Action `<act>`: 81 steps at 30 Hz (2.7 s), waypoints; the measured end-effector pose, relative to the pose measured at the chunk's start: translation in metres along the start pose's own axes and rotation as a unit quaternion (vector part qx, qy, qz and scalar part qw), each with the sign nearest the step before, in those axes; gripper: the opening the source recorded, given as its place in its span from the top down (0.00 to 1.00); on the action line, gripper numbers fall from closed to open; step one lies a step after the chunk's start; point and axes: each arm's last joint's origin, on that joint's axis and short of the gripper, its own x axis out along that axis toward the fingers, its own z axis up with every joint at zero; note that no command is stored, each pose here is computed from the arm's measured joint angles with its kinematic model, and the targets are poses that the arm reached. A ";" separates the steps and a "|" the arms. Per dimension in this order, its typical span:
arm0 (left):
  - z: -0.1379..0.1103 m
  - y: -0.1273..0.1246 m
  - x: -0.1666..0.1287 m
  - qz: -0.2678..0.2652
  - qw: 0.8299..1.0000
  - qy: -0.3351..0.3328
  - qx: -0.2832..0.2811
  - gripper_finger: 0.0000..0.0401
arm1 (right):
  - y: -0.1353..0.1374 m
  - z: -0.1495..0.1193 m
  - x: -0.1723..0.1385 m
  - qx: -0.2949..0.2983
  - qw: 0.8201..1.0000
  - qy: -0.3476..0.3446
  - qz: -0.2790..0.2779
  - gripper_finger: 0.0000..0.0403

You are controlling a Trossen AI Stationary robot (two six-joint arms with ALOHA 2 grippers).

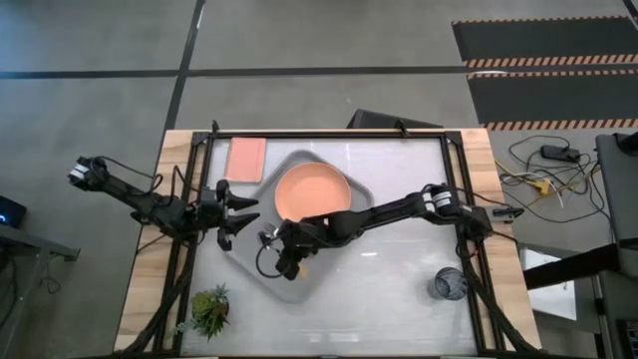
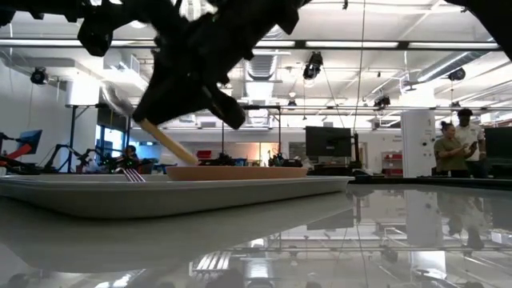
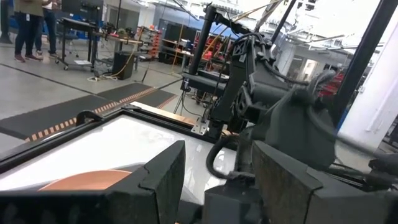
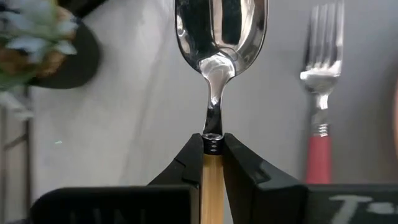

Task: Pick and place plate/cup/fork/spoon on tray
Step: Put the yellow spoon on the gray serving tray to the left of the pink fork

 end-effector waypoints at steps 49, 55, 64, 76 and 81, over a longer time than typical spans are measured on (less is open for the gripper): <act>0.000 0.000 0.000 0.000 1.000 -0.001 0.009 0.58 | -0.008 -0.010 0.008 -0.060 0.997 0.002 -0.049 0.64; 0.000 0.000 0.000 0.000 1.000 0.001 0.010 0.58 | 0.014 -0.020 -0.023 -0.098 0.992 0.033 -0.069 0.67; -0.005 -0.008 0.009 -0.018 0.999 0.029 0.012 0.59 | 0.047 -0.064 -0.083 -0.157 0.974 0.055 -0.156 0.84; -0.009 -0.048 0.052 -0.019 0.990 0.136 0.022 0.88 | 0.037 -0.124 -0.133 -0.241 0.968 -0.056 -0.045 0.98; -0.025 -0.064 0.065 0.010 0.975 0.222 0.001 0.99 | 0.019 -0.135 -0.145 -0.281 0.953 -0.112 -0.013 0.98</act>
